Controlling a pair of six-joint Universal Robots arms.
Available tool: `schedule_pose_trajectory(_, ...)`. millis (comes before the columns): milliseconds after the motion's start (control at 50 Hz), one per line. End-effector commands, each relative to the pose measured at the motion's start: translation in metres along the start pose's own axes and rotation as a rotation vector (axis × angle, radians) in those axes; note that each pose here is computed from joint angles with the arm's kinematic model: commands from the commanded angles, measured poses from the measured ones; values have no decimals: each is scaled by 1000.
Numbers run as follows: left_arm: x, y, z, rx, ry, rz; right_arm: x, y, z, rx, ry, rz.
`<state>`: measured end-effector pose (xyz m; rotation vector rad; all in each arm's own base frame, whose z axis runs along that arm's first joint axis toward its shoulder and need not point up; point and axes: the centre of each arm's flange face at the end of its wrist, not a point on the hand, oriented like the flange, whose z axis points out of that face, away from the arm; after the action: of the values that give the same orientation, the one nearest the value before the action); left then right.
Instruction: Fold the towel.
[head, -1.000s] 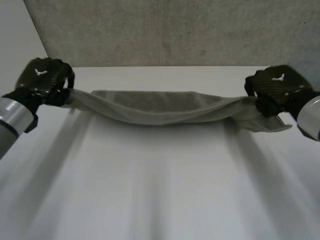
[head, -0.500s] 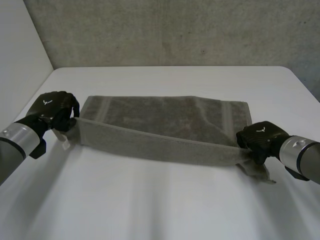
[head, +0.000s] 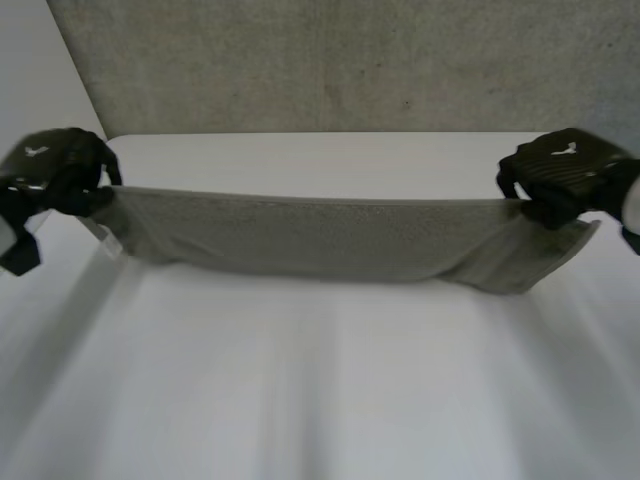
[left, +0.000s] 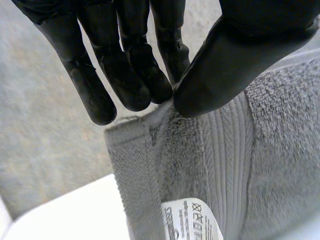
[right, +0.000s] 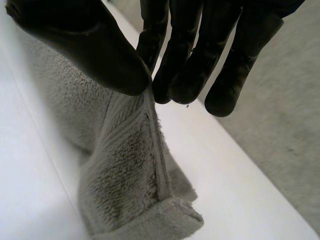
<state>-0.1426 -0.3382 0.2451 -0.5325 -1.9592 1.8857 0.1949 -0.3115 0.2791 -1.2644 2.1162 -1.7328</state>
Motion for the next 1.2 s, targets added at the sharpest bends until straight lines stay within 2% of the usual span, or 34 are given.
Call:
schedule_pose_trajectory(20, 11, 33, 52, -50, 25, -9, -14, 18, 60, -55, -42, -101)
schedule_pose_trajectory(180, -11, 57, 117, -15, -90, 54, -17, 39, 114, -37, -29, -150)
schedule_pose_trajectory(260, -9, 63, 137, 1, -98, 65, -9, 48, 135, -20, 35, -172)
schedule_pose_trajectory(600, -3, 81, 169, 47, -87, 82, 7, 62, 175, 77, 166, -232)
schedule_pose_trajectory(860, -7, 86, 177, 66, -132, 88, 13, 65, 192, 144, 229, -267)
schedule_pose_trajectory(1020, 7, 80, 176, 64, -125, 78, 18, 58, 194, 153, 328, -266)
schedule_pose_trajectory(1060, 7, 74, 171, 52, -155, 72, 11, 42, 189, 179, 330, -228)
schedule_pose_trajectory(1200, 11, 60, 147, 6, -174, 55, 0, 28, 157, 156, 278, -85)
